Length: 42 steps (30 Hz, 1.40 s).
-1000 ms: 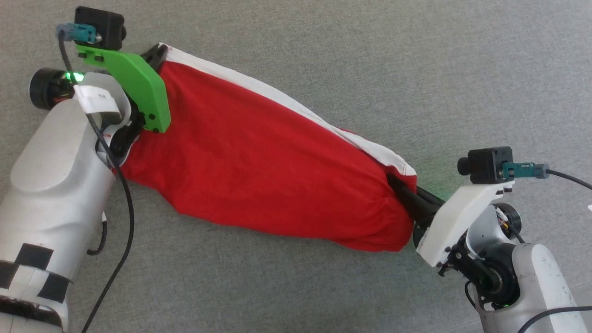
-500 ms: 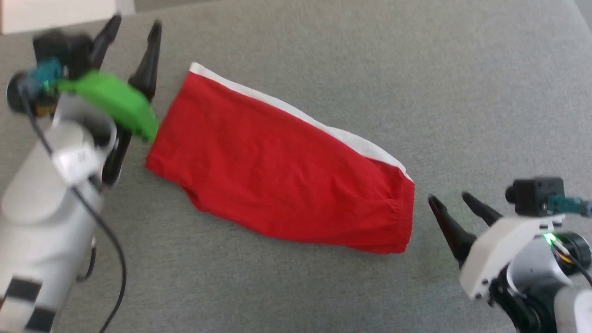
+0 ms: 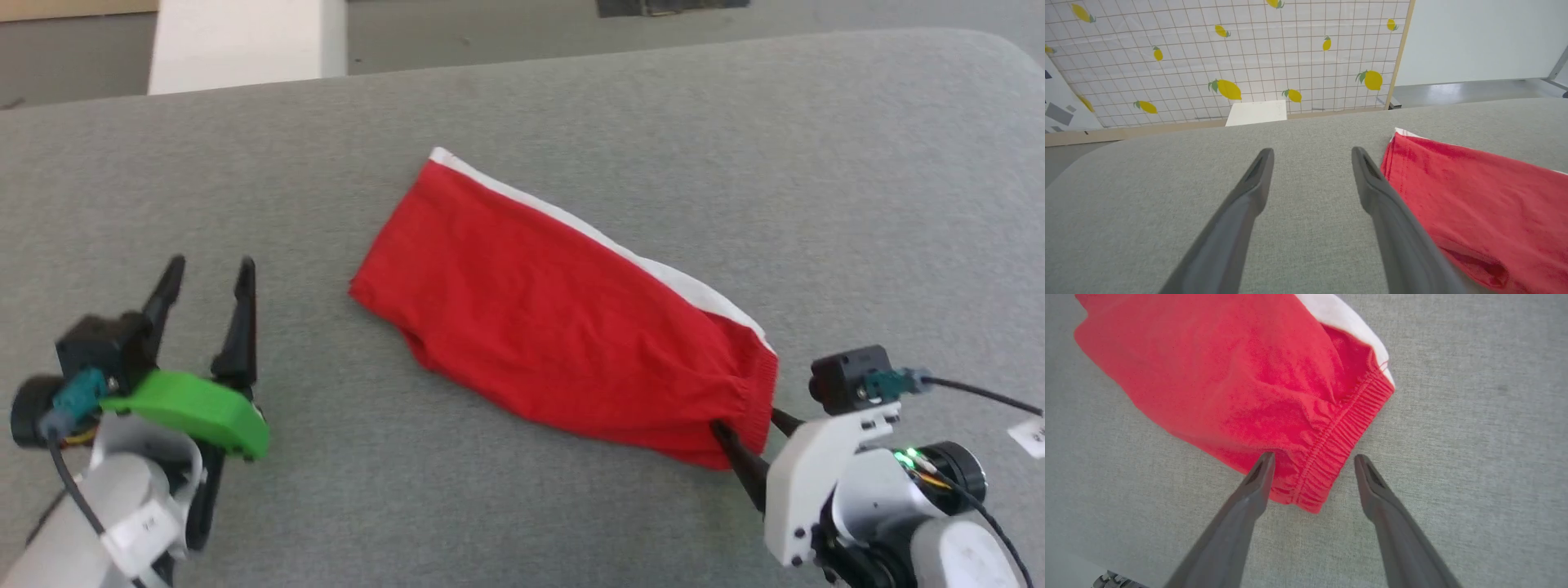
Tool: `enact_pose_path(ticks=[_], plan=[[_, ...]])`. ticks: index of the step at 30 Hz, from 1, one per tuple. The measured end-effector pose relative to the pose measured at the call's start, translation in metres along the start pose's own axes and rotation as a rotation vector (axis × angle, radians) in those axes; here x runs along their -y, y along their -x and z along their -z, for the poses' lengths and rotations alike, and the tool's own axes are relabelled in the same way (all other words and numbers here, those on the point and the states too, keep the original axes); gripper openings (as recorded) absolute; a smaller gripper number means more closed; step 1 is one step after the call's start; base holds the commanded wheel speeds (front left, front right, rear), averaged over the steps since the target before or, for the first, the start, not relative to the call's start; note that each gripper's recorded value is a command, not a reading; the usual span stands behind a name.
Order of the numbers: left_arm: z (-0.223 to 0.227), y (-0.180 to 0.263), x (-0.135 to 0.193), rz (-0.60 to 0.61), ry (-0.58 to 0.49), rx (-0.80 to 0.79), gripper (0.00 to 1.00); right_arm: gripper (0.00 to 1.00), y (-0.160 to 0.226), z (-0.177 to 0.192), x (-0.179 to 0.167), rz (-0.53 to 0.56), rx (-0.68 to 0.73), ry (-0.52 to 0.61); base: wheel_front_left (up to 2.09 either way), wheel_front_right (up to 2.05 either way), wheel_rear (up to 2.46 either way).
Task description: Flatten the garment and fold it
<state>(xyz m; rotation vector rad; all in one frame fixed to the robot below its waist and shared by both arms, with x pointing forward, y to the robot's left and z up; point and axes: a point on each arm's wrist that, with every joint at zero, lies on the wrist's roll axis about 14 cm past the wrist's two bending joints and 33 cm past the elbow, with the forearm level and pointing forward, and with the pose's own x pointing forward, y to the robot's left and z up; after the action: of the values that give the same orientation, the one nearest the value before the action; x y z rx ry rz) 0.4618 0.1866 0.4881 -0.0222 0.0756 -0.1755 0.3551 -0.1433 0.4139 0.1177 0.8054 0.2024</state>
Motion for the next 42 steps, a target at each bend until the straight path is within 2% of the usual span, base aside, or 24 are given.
enact_pose_path(ticks=[6, 12, 13, 14, 15, 16, 20, 23, 31, 34, 38, 42], plan=[[0.003, 0.024, -0.008, -0.052, 0.038, -0.014, 1.0, 1.0, -0.032, 0.012, -0.001, -0.004, -0.093, 0.036, 0.0, 0.0, 0.0], [0.008, 0.031, -0.014, -0.069, 0.043, -0.036, 1.0, 1.0, -0.052, 0.017, -0.007, -0.008, -0.155, 0.096, 0.0, 0.0, 0.0], [0.009, 0.031, -0.014, -0.068, 0.044, -0.041, 1.0, 0.78, -0.053, 0.018, -0.007, -0.01, -0.166, 0.1, 0.0, 0.0, 0.0], [0.01, 0.031, -0.013, -0.065, 0.044, -0.048, 1.0, 0.27, -0.054, 0.019, -0.008, -0.012, -0.181, 0.108, 0.0, 0.0, 0.0], [0.011, 0.031, -0.011, -0.061, 0.044, -0.055, 1.0, 0.16, -0.054, 0.02, -0.01, -0.017, -0.187, 0.114, 0.0, 0.0, 0.0], [0.012, 0.031, -0.009, -0.053, 0.045, -0.064, 1.0, 0.0, -0.054, 0.019, -0.011, -0.018, -0.187, 0.117, 0.0, 0.0, 0.0], [0.018, 0.028, 0.006, -0.004, 0.056, -0.113, 1.0, 0.0, -0.052, 0.015, -0.01, -0.017, -0.166, 0.105, 0.0, 0.0, 0.0], [0.032, 0.021, 0.023, 0.051, 0.079, -0.228, 1.0, 0.0, -0.05, 0.012, -0.01, -0.028, -0.135, 0.072, 0.0, 0.0, 0.0], [0.043, -0.022, 0.057, 0.196, -0.002, -0.437, 1.0, 0.0, -0.045, 0.011, -0.006, -0.029, -0.114, 0.042, 0.0, 0.0, 0.0], [0.069, -0.03, 0.068, 0.238, -0.063, -0.603, 1.0, 0.0, -0.045, 0.011, -0.005, -0.031, -0.114, 0.031, 0.0, 0.0, 0.0], [0.101, -0.028, 0.069, 0.25, -0.093, -0.762, 1.0, 0.0, -0.047, 0.012, -0.003, -0.029, -0.114, 0.02, 0.0, 0.0, 0.0], [0.114, -0.031, 0.07, 0.266, -0.079, -0.829, 1.0, 0.0, -0.049, 0.014, 0.001, -0.021, -0.115, 0.008, 0.0, 0.0, 0.0]])
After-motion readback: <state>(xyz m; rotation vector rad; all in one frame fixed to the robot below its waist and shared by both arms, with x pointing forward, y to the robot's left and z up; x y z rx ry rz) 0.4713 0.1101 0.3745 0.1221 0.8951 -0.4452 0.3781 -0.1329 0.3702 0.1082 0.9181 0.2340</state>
